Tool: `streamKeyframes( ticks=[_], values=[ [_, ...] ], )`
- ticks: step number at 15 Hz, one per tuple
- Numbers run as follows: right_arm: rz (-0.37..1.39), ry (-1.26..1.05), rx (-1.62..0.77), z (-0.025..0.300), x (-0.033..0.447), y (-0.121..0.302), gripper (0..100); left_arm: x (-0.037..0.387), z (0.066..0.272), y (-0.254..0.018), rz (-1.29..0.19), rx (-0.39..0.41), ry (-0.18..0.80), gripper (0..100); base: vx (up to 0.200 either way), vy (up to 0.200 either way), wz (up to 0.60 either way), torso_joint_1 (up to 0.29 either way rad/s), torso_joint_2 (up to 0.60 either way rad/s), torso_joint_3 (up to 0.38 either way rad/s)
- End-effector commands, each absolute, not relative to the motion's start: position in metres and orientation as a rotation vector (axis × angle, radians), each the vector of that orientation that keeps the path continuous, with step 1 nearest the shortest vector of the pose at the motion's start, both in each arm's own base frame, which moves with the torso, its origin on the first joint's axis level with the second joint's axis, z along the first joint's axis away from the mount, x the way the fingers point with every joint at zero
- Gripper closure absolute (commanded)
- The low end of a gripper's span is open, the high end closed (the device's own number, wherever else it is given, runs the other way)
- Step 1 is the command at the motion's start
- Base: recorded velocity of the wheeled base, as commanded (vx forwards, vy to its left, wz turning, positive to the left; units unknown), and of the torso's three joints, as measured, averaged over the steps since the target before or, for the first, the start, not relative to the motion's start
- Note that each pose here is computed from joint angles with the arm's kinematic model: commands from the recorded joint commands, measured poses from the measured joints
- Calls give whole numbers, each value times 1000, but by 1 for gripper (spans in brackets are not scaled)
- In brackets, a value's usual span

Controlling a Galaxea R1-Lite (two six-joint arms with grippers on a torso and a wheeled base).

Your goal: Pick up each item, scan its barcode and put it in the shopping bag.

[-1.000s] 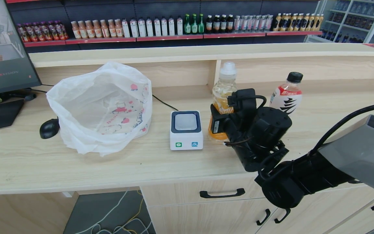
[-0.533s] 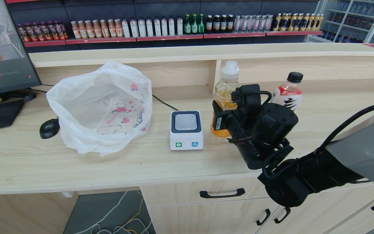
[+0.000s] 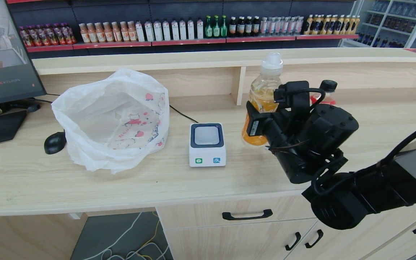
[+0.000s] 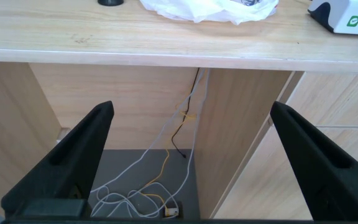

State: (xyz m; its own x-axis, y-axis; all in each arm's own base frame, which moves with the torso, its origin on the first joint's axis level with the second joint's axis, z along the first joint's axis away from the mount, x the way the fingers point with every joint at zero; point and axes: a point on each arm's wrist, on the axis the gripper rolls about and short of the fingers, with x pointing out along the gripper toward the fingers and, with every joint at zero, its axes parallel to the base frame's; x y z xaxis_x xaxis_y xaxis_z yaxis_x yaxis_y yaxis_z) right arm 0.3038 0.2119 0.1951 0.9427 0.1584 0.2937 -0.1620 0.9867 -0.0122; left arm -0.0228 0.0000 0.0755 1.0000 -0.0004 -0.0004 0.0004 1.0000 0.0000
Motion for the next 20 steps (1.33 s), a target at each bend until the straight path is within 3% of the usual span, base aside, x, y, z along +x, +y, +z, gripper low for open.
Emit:
streamKeyframes(
  ticks=[1,13,20],
  values=[
    [162,-314,22,207,290,202,100,-23,75,0,0,0,0,0,0,0,0,0,0,0],
    [221,-391,109,245,162,120,100,-23,75,0,0,0,0,0,0,0,0,0,0,0],
    [231,-329,80,206,103,72,100,-23,75,0,0,0,0,0,0,0,0,0,0,0]
  ],
)
